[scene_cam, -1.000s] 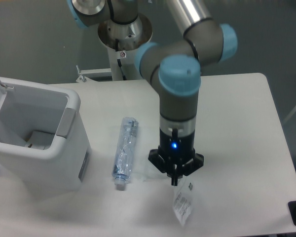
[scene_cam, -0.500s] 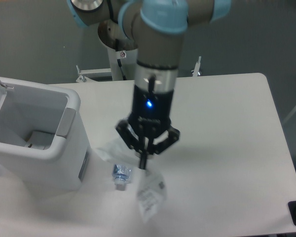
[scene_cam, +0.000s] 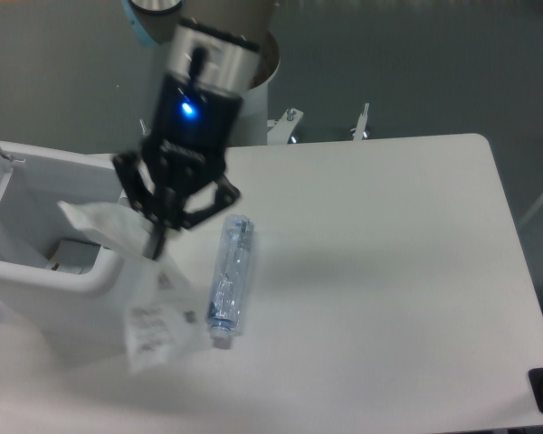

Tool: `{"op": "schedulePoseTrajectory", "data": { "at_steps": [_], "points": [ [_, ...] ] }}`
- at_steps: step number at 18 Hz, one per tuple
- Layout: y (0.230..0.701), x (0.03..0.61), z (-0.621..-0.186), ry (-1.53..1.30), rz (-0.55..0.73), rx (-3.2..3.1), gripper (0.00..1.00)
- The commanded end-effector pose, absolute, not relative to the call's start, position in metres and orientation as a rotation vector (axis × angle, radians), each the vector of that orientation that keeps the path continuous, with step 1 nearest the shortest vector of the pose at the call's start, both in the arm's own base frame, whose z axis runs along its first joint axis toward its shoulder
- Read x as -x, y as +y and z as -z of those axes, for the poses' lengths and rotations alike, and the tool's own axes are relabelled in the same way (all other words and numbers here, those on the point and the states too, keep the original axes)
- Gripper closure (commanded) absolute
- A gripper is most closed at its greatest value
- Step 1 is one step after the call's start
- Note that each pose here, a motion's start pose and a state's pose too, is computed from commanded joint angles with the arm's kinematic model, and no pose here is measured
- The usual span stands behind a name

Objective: Place the trash in the trash can
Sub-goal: 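Lift the packet and carry it over the white trash bin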

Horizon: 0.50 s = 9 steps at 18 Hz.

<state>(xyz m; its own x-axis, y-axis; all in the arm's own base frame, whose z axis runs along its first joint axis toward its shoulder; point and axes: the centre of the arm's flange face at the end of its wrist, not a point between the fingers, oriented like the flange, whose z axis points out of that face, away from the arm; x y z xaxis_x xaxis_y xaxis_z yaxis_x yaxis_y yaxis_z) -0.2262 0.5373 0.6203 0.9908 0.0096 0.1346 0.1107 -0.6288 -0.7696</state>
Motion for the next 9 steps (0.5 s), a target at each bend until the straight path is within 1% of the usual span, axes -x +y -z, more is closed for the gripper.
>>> {"op": "schedulePoseTrajectory", "data": {
  "at_steps": [4, 9],
  "points": [
    [0.528, 0.191, -0.629, -0.08, 0.186, 2.238, 1.0],
    [0.528, 0.146, -0.639, -0.079, 0.25, 2.232, 1.0]
  ]
}}
